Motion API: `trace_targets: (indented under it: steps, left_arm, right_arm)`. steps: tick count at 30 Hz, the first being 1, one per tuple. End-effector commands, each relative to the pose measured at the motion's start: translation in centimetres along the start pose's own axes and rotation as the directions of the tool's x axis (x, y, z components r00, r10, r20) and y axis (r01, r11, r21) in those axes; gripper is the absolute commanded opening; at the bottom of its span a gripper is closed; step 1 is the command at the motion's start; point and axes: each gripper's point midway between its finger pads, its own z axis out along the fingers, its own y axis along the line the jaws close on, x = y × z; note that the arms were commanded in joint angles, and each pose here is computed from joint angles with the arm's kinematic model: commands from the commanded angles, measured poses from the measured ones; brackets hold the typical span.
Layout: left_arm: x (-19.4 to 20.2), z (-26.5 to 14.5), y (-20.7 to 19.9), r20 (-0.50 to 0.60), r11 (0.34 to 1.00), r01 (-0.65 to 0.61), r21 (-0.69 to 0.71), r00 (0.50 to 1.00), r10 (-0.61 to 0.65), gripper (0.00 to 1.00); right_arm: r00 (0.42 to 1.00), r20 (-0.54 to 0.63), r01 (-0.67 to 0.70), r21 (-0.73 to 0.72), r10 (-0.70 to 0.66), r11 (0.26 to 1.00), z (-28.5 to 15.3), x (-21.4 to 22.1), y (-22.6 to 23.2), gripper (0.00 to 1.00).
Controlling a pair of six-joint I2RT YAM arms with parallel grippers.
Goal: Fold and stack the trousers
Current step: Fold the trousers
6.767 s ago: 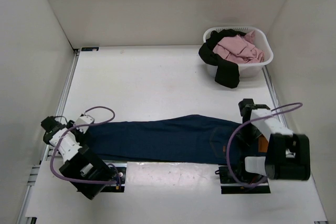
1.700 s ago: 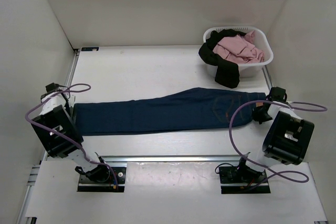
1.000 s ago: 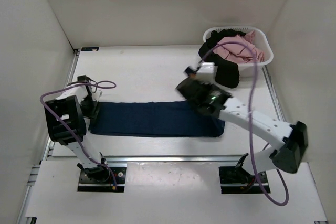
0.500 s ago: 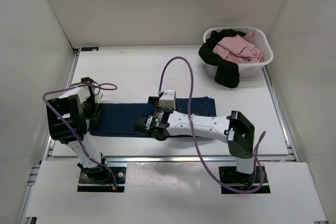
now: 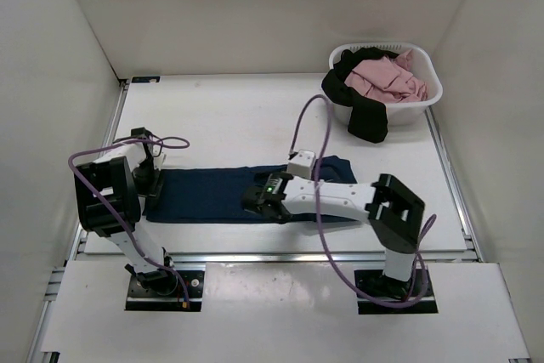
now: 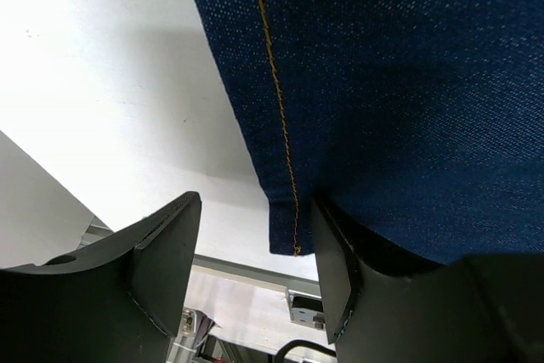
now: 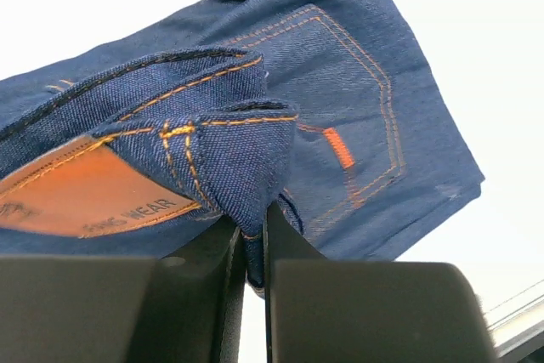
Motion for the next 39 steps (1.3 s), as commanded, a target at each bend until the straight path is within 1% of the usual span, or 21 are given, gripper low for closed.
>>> trace_targets:
  steps: [1,5,6,8,10,13,14,15,16,17,18,21,25,28,29,30,32,33,35,37,39]
  left_arm:
    - [0.1,-0.3,0.0,0.027,1.000,0.021,-0.007,0.999,-0.020,0.66]
    - [0.2,-0.4,0.1,0.024,1.000,0.021,-0.016,1.000,-0.021,0.66]
    - [0.2,-0.4,0.1,0.024,1.000,0.021,-0.016,1.000,-0.021,0.66]
    - [-0.1,-0.5,0.3,0.032,1.000,0.024,-0.018,0.999,-0.023,0.67]
    - [-0.1,-0.5,0.3,0.032,1.000,0.014,-0.019,0.999,-0.014,0.67]
    - [-0.1,-0.3,0.2,0.024,1.000,0.012,-0.016,1.000,-0.011,0.67]
    - [-0.1,-0.3,0.2,0.024,1.000,0.012,-0.016,1.000,-0.011,0.67]
    - [-0.1,-0.3,0.2,0.024,1.000,0.012,-0.016,1.000,-0.011,0.67]
    - [-0.4,-0.5,0.4,0.032,1.000,0.014,-0.019,0.999,-0.014,0.67]
    - [-0.4,-0.5,0.4,0.032,1.000,0.014,-0.019,0.999,-0.014,0.67]
    - [-0.4,-0.7,0.5,0.040,1.000,0.008,-0.022,0.999,-0.007,0.67]
    - [-0.4,-0.7,0.5,0.040,1.000,-0.001,-0.022,0.999,0.002,0.67]
    - [-0.6,-1.1,0.6,0.052,1.000,0.001,-0.016,0.999,0.000,0.68]
    - [-0.7,-1.3,0.6,0.060,1.000,0.003,-0.019,0.998,-0.002,0.68]
    - [-0.5,-1.3,0.6,0.052,1.000,0.001,-0.016,0.999,0.000,0.68]
    - [-0.5,-1.3,0.6,0.052,1.000,0.001,-0.016,0.999,0.000,0.68]
    - [-0.4,-1.6,1.1,0.051,0.999,0.005,-0.045,0.999,-0.003,0.69]
    - [-0.5,-1.7,1.7,0.055,0.998,0.017,-0.057,0.998,-0.014,0.69]
    - [-0.5,-2.2,2.7,0.058,0.995,0.025,-0.094,0.998,-0.020,0.69]
    - [0.0,-2.0,3.5,0.046,0.994,0.038,-0.106,0.998,-0.033,0.69]
    - [0.2,-1.9,4.3,0.036,0.992,0.051,-0.118,0.998,-0.047,0.69]
  right_arm:
    - [0.991,0.025,-0.131,-0.091,0.134,0.987,-0.5,-1.3,1.3,0.00]
    - [1.000,0.014,0.000,-0.048,0.001,0.999,0.0,0.7,4.0,0.00]
    - [1.000,0.015,-0.002,-0.064,0.003,0.998,-0.4,0.2,5.2,0.00]
    - [0.996,0.027,0.092,-0.086,-0.090,0.992,-0.7,1.5,6.4,0.00]
    - [0.996,-0.019,0.078,-0.150,-0.082,0.986,-1.0,2.6,8.5,0.02]
    - [0.989,-0.079,0.104,-0.220,-0.124,0.970,-1.2,4.3,9.9,0.20]
    - [0.989,-0.085,0.099,-0.249,-0.124,0.964,-1.8,3.9,10.3,0.47]
    - [0.979,-0.084,0.156,-0.272,-0.185,0.949,-1.8,4.2,10.0,0.59]
    - [0.981,-0.089,0.136,-0.334,-0.175,0.932,-2.5,3.9,11.2,0.68]
    - [0.973,-0.131,0.117,-0.421,-0.188,0.899,-4.2,3.5,11.8,0.75]
    - [0.956,-0.108,0.190,-0.483,-0.273,0.855,-5.3,4.2,11.5,0.76]
    - [0.958,-0.071,0.164,-0.661,-0.279,0.732,-10.1,1.8,12.4,0.76]
    - [0.975,-0.009,0.144,-0.732,-0.221,0.666,-12.8,-2.7,10.2,0.74]
    - [0.982,0.039,0.153,-0.744,-0.186,0.650,-13.2,-4.5,9.0,0.67]
    - [0.984,0.036,0.144,-0.741,-0.176,0.656,-12.8,-4.7,8.8,0.63]
    - [0.984,0.032,0.146,-0.713,-0.177,0.686,-11.3,-4.6,8.3,0.52]
    - [0.981,-0.054,0.097,-0.701,-0.188,0.706,-9.4,-3.2,8.7,0.38]
    - [0.974,-0.108,0.077,-0.671,-0.200,0.738,-6.8,-2.3,9.1,0.26]
    - [0.957,-0.197,0.037,-0.646,-0.213,0.762,-3.6,-1.0,9.5,0.14]
    - [0.916,-0.304,0.007,-0.642,-0.262,0.767,-1.4,2.3,10.5,0.00]
    - [0.878,-0.396,-0.042,-0.623,-0.268,0.781,1.5,4.9,10.7,0.00]
